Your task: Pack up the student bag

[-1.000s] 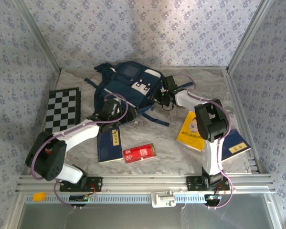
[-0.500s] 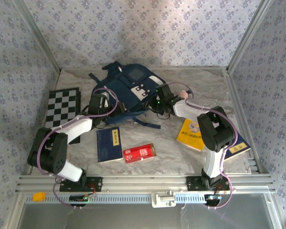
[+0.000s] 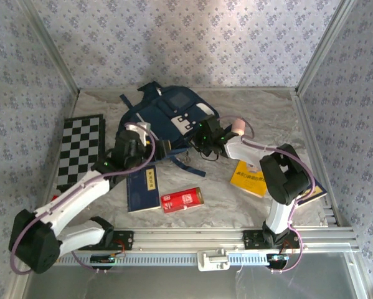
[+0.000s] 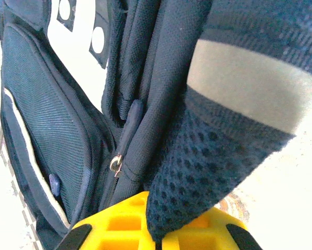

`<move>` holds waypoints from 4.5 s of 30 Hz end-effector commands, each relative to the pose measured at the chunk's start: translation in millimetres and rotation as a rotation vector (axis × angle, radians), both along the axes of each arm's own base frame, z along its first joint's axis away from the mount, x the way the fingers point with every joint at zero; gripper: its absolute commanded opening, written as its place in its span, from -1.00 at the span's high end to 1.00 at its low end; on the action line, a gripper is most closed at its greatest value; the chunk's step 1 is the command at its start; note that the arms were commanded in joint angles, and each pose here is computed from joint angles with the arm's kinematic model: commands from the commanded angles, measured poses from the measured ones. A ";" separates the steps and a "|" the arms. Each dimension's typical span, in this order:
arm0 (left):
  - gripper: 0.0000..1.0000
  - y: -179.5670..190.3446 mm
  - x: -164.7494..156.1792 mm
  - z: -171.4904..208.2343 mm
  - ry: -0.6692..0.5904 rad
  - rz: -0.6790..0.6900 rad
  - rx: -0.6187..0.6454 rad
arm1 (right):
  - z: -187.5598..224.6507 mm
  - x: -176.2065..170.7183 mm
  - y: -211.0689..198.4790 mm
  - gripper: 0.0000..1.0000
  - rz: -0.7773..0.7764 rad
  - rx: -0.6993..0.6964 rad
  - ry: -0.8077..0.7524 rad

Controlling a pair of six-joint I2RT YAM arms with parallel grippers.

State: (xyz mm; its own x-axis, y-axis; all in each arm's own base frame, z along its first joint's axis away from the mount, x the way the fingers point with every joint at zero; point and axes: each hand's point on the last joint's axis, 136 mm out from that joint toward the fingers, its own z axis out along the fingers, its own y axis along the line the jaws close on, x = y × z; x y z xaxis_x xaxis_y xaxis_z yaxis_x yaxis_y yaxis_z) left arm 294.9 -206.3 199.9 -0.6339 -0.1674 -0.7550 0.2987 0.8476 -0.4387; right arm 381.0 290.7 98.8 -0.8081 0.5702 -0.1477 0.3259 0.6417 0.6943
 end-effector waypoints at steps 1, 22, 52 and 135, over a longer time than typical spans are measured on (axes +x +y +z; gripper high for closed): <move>-0.65 -4.7 -18.3 -29.6 0.039 -0.019 0.052 | 42.4 3.5 5.4 1.00 -0.021 0.046 -0.058; -0.29 -85.1 20.0 -96.1 -0.137 0.001 0.172 | 91.5 -4.1 23.2 1.00 -0.023 0.103 -0.142; 0.69 -106.0 51.3 -63.6 -0.338 0.036 0.134 | 61.2 -20.8 28.5 1.00 -0.014 0.087 -0.093; 1.00 -90.3 13.0 -55.3 0.092 -0.188 0.051 | 19.5 -10.0 20.9 -0.11 0.048 0.201 0.079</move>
State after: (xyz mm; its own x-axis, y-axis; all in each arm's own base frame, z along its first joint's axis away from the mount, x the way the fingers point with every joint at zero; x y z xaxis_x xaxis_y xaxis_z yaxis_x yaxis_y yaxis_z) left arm 299.1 -278.7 110.9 -0.7662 0.0091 -0.6425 0.3495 0.8450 -0.4049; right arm 356.9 306.4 116.2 -0.8701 0.4918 0.0332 0.3377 0.5456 0.7670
